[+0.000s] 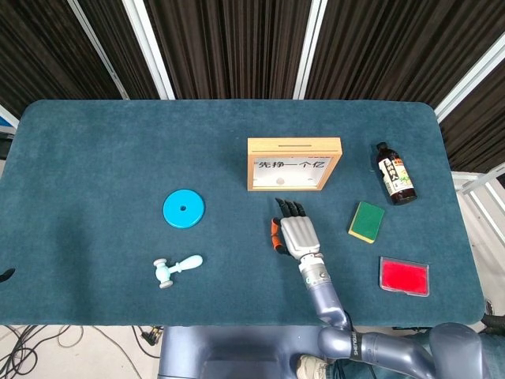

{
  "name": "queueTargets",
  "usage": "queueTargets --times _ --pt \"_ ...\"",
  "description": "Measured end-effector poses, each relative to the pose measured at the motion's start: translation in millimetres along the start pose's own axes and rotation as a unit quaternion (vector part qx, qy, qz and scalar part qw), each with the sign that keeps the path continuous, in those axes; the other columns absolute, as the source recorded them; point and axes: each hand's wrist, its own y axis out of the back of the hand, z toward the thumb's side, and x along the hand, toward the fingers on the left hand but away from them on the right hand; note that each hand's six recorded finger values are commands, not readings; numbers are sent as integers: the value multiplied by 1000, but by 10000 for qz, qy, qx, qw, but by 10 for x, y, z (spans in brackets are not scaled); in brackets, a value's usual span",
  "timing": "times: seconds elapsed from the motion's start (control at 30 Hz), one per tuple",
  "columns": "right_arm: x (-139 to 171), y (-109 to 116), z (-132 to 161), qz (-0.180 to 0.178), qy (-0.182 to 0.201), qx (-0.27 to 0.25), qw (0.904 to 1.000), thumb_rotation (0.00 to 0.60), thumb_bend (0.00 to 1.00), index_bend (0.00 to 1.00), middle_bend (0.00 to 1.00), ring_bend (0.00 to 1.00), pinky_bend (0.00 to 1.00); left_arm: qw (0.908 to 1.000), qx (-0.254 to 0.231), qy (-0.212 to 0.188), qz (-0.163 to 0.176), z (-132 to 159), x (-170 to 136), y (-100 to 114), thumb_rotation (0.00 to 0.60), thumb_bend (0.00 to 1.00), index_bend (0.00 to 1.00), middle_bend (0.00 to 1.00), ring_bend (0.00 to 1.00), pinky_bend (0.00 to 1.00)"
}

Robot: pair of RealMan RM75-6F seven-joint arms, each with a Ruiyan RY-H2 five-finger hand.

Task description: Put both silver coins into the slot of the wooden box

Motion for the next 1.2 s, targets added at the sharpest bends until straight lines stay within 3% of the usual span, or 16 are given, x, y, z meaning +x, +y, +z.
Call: queueTargets --times 0.37,0.67,0.93,1.2 --pt "204 914 -163 -1083 -120 70 9940 600 515 772 3 0 0 10000 -7 10 58 3 -28 24 600 39 2 0 0 0" --pt "416 1645 -363 -2033 -408 45 9783 600 515 773 3 0 0 9999 52 31 108 11 -39 29 600 39 2 0 0 0" --pt "178 1929 -325 -2001 -318 84 9792 600 515 773 3 0 0 9998 92 114 123 -8 -15 23 600 41 2 0 0 0" --pt "-197 2151 -172 -1648 -256 139 9859 600 515 773 3 0 0 9996 71 227 135 -52 26 26 600 41 2 0 0 0"
